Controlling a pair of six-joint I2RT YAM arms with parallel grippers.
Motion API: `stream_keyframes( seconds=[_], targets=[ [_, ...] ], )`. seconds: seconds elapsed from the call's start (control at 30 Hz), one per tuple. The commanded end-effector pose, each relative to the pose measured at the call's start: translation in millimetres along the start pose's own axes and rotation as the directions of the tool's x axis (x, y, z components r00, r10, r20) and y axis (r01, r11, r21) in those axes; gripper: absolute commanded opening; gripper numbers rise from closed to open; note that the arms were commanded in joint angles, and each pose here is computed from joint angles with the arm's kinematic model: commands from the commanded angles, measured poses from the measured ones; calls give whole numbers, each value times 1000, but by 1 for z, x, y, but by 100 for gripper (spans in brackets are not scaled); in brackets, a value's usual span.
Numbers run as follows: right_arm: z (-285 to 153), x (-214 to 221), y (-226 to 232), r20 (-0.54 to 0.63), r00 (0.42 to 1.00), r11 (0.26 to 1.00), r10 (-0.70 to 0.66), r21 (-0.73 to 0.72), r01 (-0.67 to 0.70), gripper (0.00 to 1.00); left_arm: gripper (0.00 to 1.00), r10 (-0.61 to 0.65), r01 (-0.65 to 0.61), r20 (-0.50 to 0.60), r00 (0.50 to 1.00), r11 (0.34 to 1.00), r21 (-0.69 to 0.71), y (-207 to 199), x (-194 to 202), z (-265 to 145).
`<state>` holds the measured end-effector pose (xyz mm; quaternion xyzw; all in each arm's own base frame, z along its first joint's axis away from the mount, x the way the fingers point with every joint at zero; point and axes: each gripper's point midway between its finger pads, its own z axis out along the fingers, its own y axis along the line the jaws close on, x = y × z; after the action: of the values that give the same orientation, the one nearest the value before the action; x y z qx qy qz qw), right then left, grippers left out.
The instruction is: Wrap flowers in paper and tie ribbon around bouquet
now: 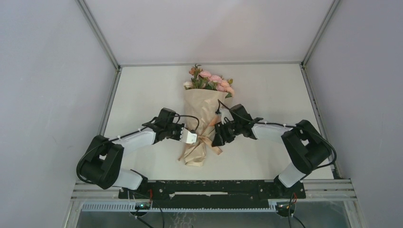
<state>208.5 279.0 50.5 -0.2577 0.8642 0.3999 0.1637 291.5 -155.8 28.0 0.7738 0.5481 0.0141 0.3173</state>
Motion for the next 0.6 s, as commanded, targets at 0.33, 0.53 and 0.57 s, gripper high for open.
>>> stream_keyframes(
  seconds=[0.33,0.53,0.57],
  targets=[
    [40,10,-5,-52,997,999,-52,-9,51,1,0,-33,150,276,960,898,-414,129,-64,-50],
    [39,33,-2,-134,991,1000,1,-14,-2,0,0,105,112,348,932,828,-550,162,-80,-43],
    [39,38,-1,-147,989,1000,8,-15,-11,0,0,114,102,345,932,829,-550,164,-80,-38]
  ],
)
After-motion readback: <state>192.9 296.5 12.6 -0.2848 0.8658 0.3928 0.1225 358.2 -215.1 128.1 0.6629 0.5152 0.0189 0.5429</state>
